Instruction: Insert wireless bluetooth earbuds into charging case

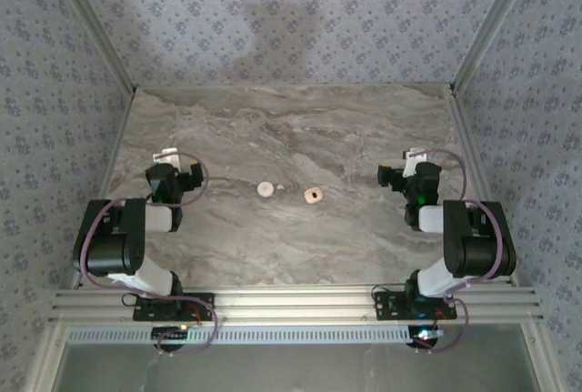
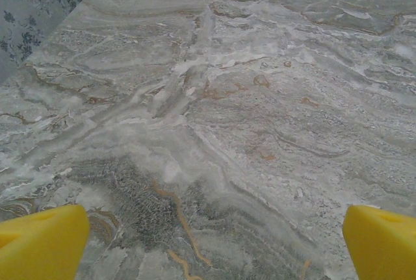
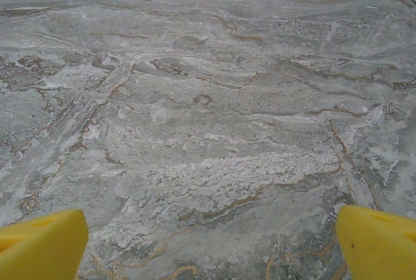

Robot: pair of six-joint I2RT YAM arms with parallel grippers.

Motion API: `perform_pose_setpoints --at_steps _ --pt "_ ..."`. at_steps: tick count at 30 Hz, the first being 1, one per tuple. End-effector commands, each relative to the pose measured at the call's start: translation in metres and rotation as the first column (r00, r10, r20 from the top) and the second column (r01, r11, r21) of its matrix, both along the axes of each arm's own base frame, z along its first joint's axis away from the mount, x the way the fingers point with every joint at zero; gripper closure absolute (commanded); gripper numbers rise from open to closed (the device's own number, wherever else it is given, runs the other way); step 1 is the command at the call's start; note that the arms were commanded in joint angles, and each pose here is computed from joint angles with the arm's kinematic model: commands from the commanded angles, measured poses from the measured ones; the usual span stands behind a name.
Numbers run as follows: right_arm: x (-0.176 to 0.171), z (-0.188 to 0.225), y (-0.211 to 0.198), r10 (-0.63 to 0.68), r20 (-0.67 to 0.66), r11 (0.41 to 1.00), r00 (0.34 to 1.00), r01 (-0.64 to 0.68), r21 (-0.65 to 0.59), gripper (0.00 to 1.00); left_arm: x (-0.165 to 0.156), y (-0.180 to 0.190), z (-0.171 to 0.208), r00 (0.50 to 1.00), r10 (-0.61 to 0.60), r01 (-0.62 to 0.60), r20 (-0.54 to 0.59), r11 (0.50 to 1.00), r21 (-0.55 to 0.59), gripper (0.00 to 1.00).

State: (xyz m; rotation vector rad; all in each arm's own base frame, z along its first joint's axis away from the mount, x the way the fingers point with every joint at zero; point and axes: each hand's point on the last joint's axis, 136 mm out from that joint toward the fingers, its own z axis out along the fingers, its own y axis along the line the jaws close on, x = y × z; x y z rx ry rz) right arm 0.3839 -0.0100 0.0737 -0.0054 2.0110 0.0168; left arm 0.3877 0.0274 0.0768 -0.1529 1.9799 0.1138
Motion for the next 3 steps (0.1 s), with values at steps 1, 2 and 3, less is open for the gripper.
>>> perform_pose_setpoints --at_steps 1,2,3 --pt "0.0078 0.0099 -0.0015 0.002 0.036 1.000 0.999 -0.002 -0.004 0.00 0.0079 -0.0018 0.0136 0.999 -0.016 0.016 0.036 1.000 -0.006 0.01" --pt "0.0078 0.0100 -0.0017 0.001 0.036 1.000 0.999 -0.001 -0.004 0.00 0.0074 -0.0017 0.0131 0.999 -0.014 0.014 0.034 1.000 -0.001 0.00" --pt "0.0077 0.0099 -0.0016 0.002 0.035 1.000 0.999 -0.001 -0.004 0.00 0.0079 -0.0022 0.0137 0.999 -0.015 0.015 0.036 1.000 0.001 0.00"
